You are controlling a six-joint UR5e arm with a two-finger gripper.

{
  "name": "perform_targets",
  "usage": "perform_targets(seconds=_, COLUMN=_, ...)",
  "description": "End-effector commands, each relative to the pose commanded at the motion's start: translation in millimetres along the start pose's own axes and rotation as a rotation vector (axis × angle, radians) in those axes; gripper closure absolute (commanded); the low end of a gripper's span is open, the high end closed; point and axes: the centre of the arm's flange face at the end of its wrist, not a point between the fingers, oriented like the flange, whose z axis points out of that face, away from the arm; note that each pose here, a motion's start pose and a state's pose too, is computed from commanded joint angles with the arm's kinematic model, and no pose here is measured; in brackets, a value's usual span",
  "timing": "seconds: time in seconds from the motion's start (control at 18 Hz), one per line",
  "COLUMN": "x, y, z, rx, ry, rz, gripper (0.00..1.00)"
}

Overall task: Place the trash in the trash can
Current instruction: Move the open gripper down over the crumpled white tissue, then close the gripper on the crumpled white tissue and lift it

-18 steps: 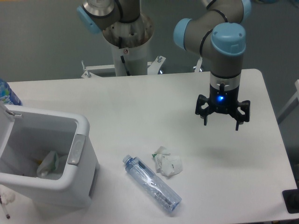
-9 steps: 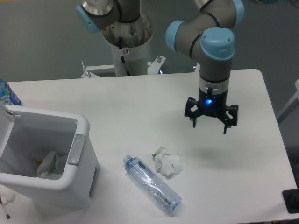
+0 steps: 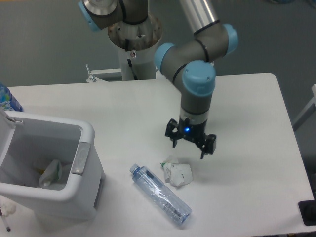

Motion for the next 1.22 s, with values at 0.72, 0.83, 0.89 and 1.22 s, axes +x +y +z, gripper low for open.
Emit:
perform_targets(seconds=0.72, x=3, y=-43, z=48, rx=-0.162, ry=-0.098, rz=-0.109, gripper=0.0)
perform_targets(seconds=0.83, x=-1, y=-43, z=50, rx=-0.178, ry=-0.115, rz=-0.113, gripper=0.06)
perform_targets(seconds=0.89, x=-4, y=-44, z=50, rx=-0.179, ry=-0.12, rz=-0.119, gripper=0.25)
perform_targets(seconds=1.22, x=-5, y=-46, z=51, rx=-0.178, ry=-0.12, rz=-0.125, gripper=0.98)
